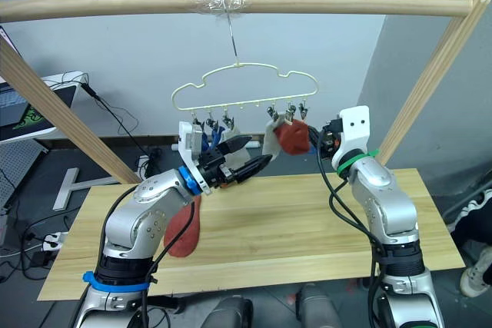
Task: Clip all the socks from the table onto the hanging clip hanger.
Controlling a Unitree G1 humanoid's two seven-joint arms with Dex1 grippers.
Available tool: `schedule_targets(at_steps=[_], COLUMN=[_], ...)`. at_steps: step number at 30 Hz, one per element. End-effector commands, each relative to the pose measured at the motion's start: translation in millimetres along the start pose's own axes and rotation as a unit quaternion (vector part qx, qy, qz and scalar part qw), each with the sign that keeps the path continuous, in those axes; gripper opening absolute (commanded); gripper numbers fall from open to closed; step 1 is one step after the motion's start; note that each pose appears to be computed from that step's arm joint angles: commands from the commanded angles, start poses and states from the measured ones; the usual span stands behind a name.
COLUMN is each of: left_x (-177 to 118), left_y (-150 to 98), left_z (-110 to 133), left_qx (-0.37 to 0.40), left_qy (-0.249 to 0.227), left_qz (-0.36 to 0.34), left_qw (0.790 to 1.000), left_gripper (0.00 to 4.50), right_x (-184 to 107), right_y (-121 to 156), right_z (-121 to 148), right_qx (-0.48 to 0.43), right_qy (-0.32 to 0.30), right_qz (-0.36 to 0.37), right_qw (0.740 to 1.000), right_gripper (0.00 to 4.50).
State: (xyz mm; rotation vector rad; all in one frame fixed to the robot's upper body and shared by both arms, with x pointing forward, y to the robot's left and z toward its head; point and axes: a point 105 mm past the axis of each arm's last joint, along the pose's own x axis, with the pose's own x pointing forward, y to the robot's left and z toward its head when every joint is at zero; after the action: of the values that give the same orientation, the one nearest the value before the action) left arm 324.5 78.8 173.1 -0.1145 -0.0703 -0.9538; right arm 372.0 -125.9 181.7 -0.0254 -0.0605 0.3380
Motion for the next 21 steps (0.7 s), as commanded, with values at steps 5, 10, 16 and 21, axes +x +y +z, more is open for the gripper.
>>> schedule_targets(at_steps=[5, 10, 16, 21], left_x=[4, 4, 4, 4], left_y=[-4, -4, -3, -3], left_z=[13, 13, 13, 14], left_qx=[0.015, 0.016, 0.017, 0.018], left_qy=[-0.020, -0.021, -0.021, -0.021], left_qz=[-0.007, -0.005, -0.004, -0.004], left_qw=[1.000, 1.000, 1.000, 1.000], left_gripper=[4.50, 4.50, 4.50, 4.50], right_x=[6, 13, 23, 30], right_y=[9, 10, 11, 14], right_z=[12, 14, 13, 10], right_qx=[-0.007, -0.016, -0.019, -0.015], right_qy=[-0.037, -0.040, -0.039, -0.030], right_qz=[-0.006, -0.012, -0.016, -0.016], right_qw=[0.999, 0.999, 0.999, 0.999], right_gripper=[2.00, 1.64, 1.64, 1.64])
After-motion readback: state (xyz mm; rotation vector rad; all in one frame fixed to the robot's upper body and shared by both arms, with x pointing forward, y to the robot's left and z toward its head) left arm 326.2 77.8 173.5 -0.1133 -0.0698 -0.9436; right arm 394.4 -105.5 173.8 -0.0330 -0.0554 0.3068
